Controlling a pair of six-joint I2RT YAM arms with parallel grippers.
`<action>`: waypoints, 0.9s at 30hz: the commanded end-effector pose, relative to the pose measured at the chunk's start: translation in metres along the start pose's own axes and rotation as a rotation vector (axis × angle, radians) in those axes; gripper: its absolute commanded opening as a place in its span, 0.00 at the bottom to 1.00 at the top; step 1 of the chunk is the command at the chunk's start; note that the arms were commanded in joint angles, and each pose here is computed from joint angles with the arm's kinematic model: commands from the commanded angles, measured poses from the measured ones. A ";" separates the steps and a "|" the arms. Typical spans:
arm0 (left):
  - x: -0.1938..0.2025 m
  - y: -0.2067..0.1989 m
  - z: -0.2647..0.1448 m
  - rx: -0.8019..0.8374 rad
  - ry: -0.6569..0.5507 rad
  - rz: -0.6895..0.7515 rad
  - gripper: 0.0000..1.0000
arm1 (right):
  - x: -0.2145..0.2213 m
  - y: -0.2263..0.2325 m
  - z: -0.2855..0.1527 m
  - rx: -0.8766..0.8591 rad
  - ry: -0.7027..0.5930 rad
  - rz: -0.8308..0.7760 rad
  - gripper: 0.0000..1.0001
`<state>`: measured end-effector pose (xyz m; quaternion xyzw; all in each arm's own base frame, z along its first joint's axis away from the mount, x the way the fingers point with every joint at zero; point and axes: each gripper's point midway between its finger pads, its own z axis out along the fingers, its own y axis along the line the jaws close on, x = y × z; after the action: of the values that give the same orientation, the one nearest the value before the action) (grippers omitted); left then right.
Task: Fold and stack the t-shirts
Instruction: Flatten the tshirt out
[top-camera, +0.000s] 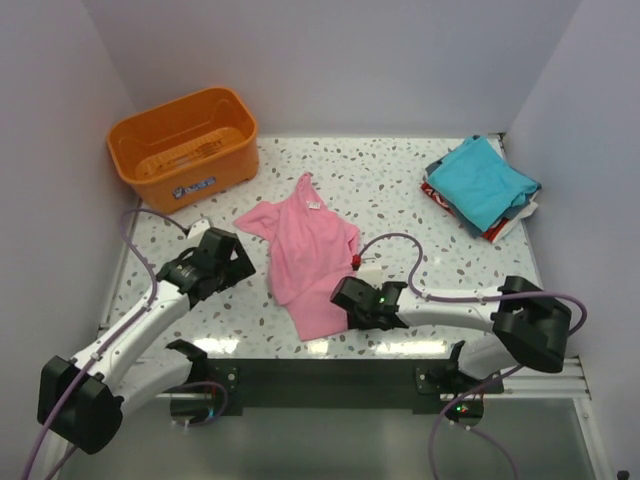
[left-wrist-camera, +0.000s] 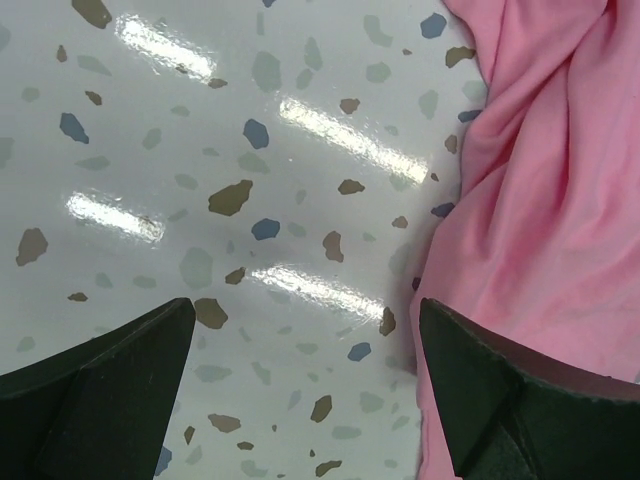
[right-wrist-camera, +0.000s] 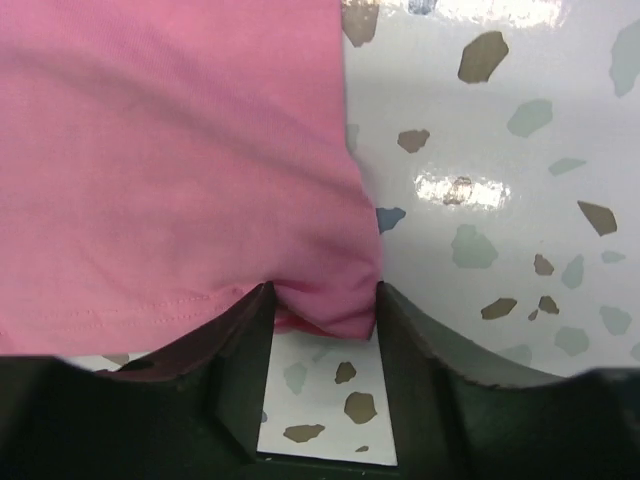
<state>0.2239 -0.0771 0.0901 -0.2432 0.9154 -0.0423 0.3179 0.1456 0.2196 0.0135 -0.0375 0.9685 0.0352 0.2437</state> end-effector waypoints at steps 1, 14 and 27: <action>-0.009 0.004 0.002 0.001 -0.022 -0.016 1.00 | -0.002 0.002 0.012 0.030 -0.017 0.078 0.40; -0.026 -0.008 0.017 -0.010 -0.037 -0.015 1.00 | -0.079 -0.204 -0.093 0.414 -0.377 0.612 0.00; 0.030 -0.105 0.048 0.359 0.164 0.129 0.87 | -0.096 -0.173 -0.052 0.350 -0.241 0.493 0.00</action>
<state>0.2736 -0.1359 0.0493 -0.1850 0.9359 -0.1346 0.2680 0.2098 0.0423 0.0894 0.2488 0.9081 -0.0864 0.3257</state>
